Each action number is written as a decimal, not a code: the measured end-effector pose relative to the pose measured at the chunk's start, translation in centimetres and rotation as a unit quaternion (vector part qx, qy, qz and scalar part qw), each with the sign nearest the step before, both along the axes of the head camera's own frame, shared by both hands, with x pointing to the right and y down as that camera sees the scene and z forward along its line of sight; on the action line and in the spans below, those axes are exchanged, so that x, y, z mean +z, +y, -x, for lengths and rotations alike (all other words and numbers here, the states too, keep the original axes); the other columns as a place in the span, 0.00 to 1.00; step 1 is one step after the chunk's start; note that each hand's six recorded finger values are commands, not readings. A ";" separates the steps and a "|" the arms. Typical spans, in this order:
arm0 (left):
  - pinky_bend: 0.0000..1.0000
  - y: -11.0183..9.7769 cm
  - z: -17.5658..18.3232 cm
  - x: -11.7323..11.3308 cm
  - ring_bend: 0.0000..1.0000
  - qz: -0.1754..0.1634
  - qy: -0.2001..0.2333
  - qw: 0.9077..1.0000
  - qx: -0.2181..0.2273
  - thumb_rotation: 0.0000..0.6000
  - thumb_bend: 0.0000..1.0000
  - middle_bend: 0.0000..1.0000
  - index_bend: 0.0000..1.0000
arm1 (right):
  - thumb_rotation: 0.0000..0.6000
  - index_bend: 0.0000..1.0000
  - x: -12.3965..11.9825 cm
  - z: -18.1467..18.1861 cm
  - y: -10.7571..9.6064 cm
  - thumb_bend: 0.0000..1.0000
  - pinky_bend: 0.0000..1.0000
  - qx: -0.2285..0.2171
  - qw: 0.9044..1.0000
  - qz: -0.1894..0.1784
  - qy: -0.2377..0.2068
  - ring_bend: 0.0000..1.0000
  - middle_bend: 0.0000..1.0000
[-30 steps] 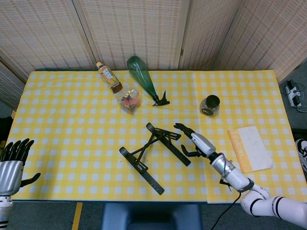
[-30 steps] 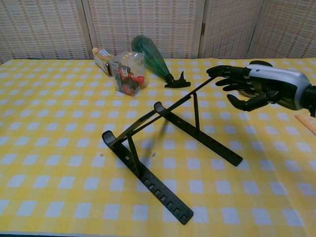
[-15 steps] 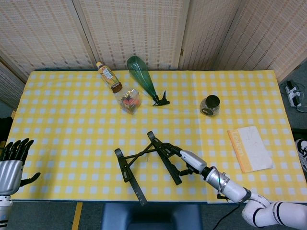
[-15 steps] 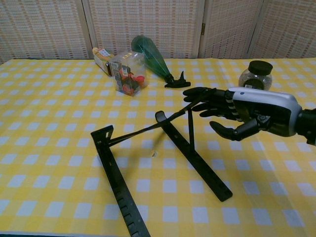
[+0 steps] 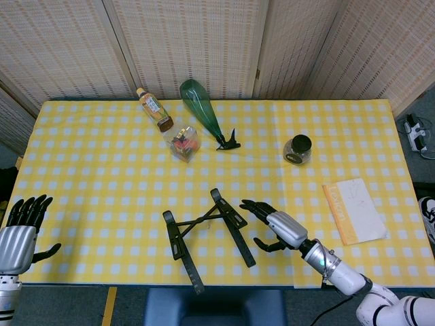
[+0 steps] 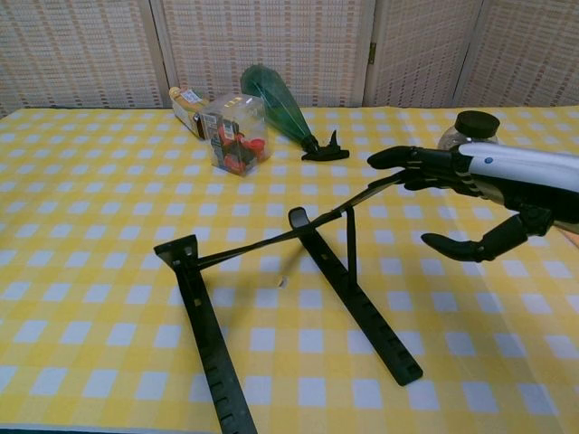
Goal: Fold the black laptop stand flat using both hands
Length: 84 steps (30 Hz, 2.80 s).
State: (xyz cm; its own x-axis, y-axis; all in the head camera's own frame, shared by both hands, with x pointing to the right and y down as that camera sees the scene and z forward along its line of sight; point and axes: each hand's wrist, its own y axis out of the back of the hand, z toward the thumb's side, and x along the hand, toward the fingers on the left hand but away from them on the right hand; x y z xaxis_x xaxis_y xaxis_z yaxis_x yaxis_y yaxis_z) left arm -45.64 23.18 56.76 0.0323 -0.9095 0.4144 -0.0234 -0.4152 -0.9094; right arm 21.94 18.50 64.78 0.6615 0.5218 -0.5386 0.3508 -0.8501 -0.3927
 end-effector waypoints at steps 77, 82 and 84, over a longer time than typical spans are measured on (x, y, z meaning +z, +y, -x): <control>0.00 -6.7 -10.2 3.1 0.11 0.069 0.254 0.961 0.078 1.00 0.15 0.11 0.05 | 1.00 0.00 0.1 9.3 -12.1 0.42 0.06 0.071 0.997 -0.021 -0.014 0.04 0.00; 0.00 -6.7 -13.8 5.0 0.10 0.114 0.285 0.947 0.093 1.00 0.15 0.10 0.00 | 1.00 0.00 -1.2 7.9 -12.2 0.42 0.02 0.079 0.996 -0.049 -0.011 0.02 0.00; 0.00 -6.6 -15.0 5.9 0.09 0.131 0.293 0.942 0.095 1.00 0.15 0.10 0.00 | 1.00 0.00 -1.6 7.2 -12.2 0.42 0.00 0.082 0.995 -0.062 -0.008 0.01 0.00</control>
State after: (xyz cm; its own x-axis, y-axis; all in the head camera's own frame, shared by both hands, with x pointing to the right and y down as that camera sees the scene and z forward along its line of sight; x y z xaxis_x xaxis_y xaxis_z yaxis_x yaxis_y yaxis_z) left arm -30.62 16.55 62.63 0.4774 -0.7335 0.4838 -0.3933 -0.6707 -0.6289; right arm 14.71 6.27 63.19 0.5692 0.6854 -0.4541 0.4884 -0.7262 -0.4838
